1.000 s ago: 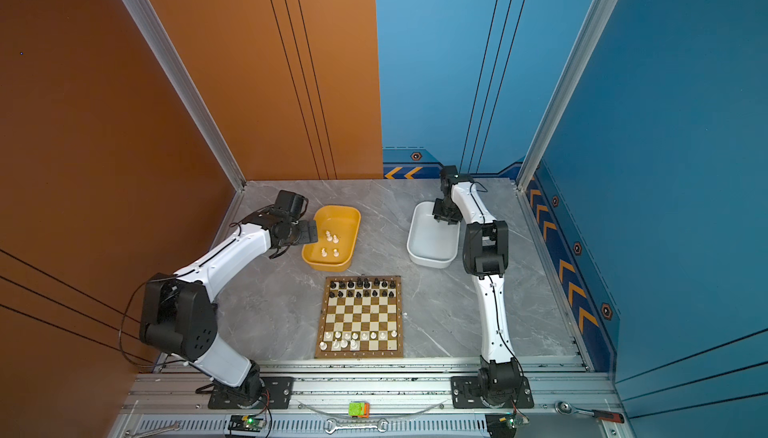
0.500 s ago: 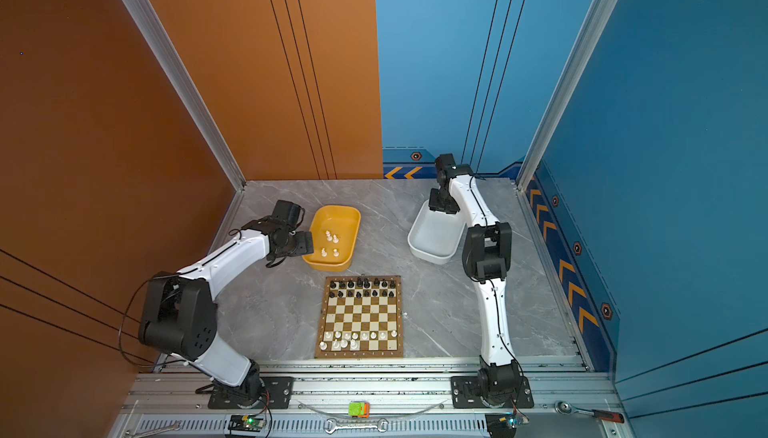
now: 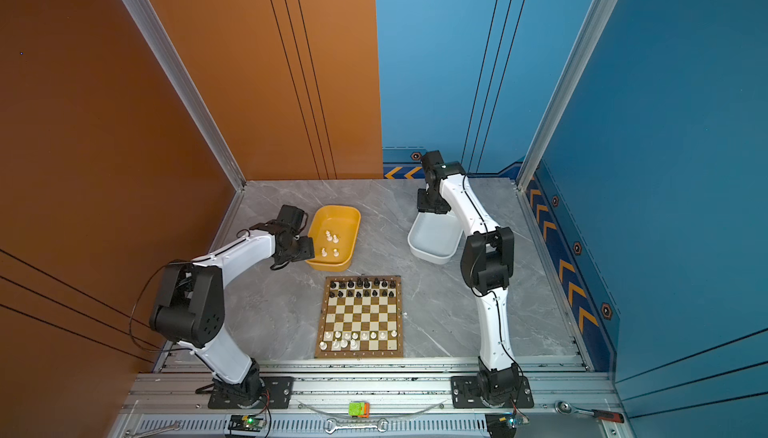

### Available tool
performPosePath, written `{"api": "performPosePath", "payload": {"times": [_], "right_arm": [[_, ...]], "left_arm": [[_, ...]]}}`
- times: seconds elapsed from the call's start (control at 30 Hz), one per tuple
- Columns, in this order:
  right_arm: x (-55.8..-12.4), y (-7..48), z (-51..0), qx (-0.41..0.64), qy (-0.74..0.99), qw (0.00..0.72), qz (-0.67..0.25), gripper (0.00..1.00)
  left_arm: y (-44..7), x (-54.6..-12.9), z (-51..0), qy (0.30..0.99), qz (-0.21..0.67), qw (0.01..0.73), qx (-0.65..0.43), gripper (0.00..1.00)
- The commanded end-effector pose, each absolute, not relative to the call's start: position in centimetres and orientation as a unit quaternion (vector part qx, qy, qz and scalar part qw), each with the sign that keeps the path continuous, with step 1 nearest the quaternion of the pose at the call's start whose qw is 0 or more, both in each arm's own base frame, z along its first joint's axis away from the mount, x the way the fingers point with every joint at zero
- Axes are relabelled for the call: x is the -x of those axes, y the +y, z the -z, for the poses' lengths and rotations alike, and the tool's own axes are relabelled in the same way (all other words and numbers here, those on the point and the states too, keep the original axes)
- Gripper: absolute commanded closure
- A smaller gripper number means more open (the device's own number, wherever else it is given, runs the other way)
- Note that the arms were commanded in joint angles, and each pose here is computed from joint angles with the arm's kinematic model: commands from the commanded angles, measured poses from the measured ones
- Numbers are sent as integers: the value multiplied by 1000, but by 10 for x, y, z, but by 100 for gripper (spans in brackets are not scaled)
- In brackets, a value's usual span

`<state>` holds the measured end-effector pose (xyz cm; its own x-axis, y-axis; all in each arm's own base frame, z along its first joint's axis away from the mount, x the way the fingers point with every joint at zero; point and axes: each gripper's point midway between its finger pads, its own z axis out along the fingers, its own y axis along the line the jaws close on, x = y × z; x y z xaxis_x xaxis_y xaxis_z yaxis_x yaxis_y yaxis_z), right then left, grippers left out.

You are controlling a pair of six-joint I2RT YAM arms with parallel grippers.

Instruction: Set up the chess pieces on the board

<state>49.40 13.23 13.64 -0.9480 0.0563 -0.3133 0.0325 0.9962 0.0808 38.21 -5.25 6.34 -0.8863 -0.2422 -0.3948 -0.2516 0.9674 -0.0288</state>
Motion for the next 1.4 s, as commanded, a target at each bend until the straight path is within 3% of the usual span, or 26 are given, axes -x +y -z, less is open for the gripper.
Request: {"api": "performPosePath", "payload": {"times": [0.0,0.13,0.77,1.37], "right_arm": [[-478,130,-152,-11,987,161,-18,52],[-475,132,-153,-10,987,160,-16,52],[-471,144,-145,-5,989,147,-21,52],[-465,164,-131,13,992,126,-23,52]], "left_arm": [[-53,-387,-62,972,0,199,129,24],[-53,-389,-62,971,3,200,129,25],[-27,-380,-59,971,3,184,151,46],[-3,-329,-56,971,-19,155,180,49]]}}
